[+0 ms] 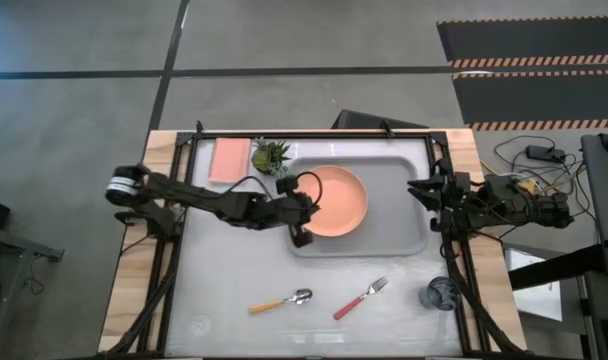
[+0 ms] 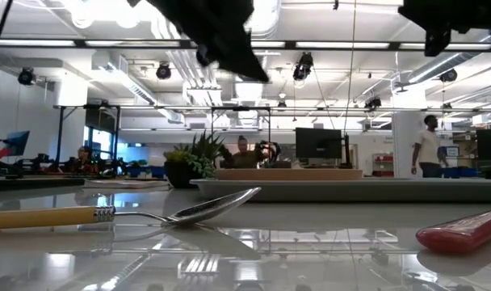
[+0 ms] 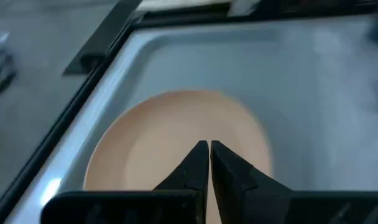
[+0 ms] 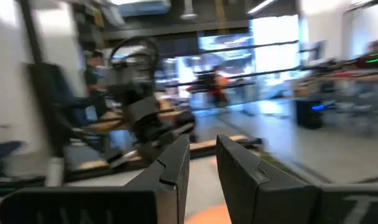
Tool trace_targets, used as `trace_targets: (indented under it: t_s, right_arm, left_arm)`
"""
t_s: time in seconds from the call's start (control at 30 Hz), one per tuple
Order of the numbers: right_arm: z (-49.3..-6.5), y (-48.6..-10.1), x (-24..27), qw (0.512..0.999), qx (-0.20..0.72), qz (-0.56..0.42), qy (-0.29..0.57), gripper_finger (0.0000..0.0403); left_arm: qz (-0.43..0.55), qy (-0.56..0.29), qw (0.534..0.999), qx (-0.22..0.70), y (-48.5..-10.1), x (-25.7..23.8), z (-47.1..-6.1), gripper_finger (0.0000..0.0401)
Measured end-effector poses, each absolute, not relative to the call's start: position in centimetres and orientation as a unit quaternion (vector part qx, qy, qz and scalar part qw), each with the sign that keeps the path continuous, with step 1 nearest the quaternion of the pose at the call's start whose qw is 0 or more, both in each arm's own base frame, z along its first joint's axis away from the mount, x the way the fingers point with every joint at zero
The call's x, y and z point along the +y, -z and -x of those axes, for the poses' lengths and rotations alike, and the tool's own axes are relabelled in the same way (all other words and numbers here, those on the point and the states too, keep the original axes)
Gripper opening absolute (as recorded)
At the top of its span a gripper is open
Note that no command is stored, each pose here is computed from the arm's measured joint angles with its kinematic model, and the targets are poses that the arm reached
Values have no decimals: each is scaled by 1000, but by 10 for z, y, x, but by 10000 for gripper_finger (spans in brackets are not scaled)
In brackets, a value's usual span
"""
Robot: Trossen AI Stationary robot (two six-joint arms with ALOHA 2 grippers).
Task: Pick and place plate/cup/fork/spoon on tray
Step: Put the light orange fork on the gray tray
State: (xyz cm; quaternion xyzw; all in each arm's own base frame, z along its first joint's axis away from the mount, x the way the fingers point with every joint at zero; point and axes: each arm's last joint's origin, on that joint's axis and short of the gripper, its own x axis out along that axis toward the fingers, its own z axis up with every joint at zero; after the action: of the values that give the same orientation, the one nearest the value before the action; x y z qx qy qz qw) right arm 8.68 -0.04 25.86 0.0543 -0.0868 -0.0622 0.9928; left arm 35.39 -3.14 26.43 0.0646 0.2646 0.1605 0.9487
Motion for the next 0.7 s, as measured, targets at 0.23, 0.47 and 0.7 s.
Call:
trace_targets:
  t_s: [0.23,0.47,0.7]
  right_arm:
    - [-121,-269,4,984,-65,-167,21,68]
    - [-174,-279,19,969,44,-244,-22,68]
    - [-214,-280,48,931,147,-331,-37,68]
  left_arm:
    - [-152,-114,955,229,-298,-46,-332,0]
    - [-206,-103,949,216,-308,-42,-305,0]
    - [-199,-109,956,186,-306,-34,-263,0]
